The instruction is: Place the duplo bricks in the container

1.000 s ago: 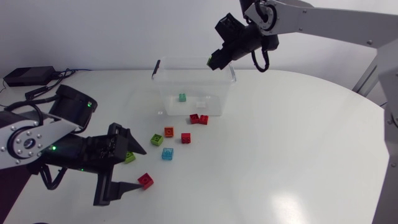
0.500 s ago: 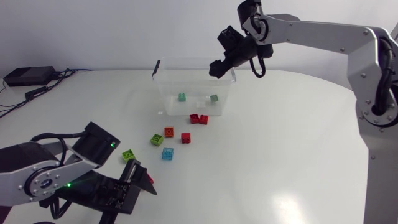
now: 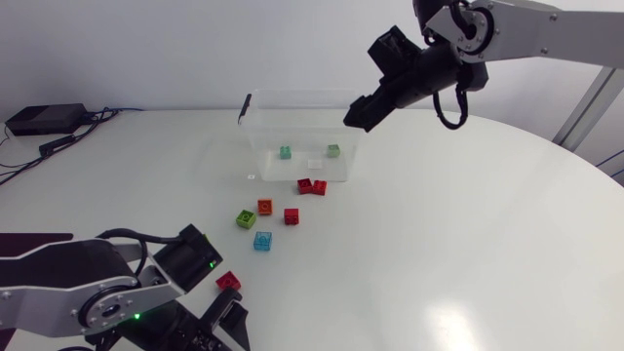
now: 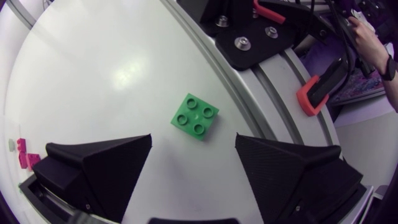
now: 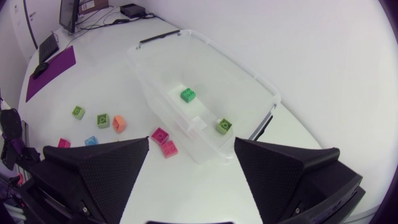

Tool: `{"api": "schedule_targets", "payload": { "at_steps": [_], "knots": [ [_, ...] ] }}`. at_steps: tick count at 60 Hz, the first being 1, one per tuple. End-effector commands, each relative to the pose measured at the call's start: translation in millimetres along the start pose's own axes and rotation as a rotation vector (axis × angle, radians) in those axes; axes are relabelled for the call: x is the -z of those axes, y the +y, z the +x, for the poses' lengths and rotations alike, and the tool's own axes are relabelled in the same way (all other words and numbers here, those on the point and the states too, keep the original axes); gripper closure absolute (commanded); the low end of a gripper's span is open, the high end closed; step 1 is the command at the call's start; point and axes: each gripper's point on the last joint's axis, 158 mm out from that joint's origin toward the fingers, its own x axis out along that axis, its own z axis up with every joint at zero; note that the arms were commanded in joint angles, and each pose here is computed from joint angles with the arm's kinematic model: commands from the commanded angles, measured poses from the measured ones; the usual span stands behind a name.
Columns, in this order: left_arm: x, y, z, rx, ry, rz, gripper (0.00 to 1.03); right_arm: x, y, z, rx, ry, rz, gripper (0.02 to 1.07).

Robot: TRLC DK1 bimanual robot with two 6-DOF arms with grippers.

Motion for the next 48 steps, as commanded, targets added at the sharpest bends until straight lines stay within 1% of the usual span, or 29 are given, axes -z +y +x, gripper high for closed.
{"api": "schedule_targets", "payload": {
  "at_steps": [1, 11, 13, 17, 23, 28, 29, 30, 32, 33, 42, 43, 48],
  "knots": [
    [-3.5, -3.8, 5.1, 0.046, 0.008, 0.056, 0.12, 13.0, 12.7, -4.3, -0.019, 0.009, -0.013, 0.07],
    [-7.9, 1.8, 8.9, 0.069, 0.012, 0.072, 0.12, 29.1, 35.7, -13.2, -0.045, 0.019, -0.023, 0.07],
    [-8.6, 3.0, 9.6, 0.073, 0.013, 0.074, 0.15, 33.0, 44.2, -13.9, -0.059, 0.021, -0.027, 0.07],
    [-9.2, 4.7, 11.6, 0.079, 0.014, 0.079, 0.19, 42.3, 58.7, -14.6, -0.079, 0.031, -0.037, 0.07],
    [-8.3, 5.5, 14.1, 0.093, 0.016, 0.087, 0.33, 60.7, 85.6, -10.3, -0.119, 0.058, -0.055, 0.07],
    [-7.1, 4.2, 15.8, 0.102, 0.017, 0.099, 0.5, 77.3, 99.6, -1.9, -0.143, 0.083, -0.065, 0.07],
    [-6.5, 4.0, 16.1, 0.104, 0.018, 0.101, 0.53, 79.4, 101.2, -0.4, -0.144, 0.086, -0.066, 0.07],
    [-6.3, 3.3, 16.8, 0.109, 0.017, 0.103, 0.61, 84.2, 104.9, 2.3, -0.152, 0.097, -0.069, 0.07],
    [-6.2, 4.0, 16.6, 0.107, 0.014, 0.11, 0.72, 88.5, 108.0, 5.6, -0.159, 0.106, -0.072, 0.07],
    [-5.4, 4.3, 16.6, 0.107, 0.011, 0.119, 0.74, 89.7, 110.9, 7.3, -0.164, 0.108, -0.075, 0.07],
    [-0.3, 6.2, 22.6, 0.121, -0.014, 0.116, 0.76, 99.1, 129.0, 19.7, -0.199, 0.137, -0.096, 0.07],
    [-1.2, 6.5, 22.6, 0.122, -0.022, 0.117, 0.79, 100.9, 131.4, 21.7, -0.203, 0.143, -0.1, 0.07],
    [-0.1, 8.1, 22.4, 0.123, -0.042, 0.101, 0.8, 108.6, 140.1, 31.8, -0.216, 0.163, -0.114, 0.07]
  ]
}}
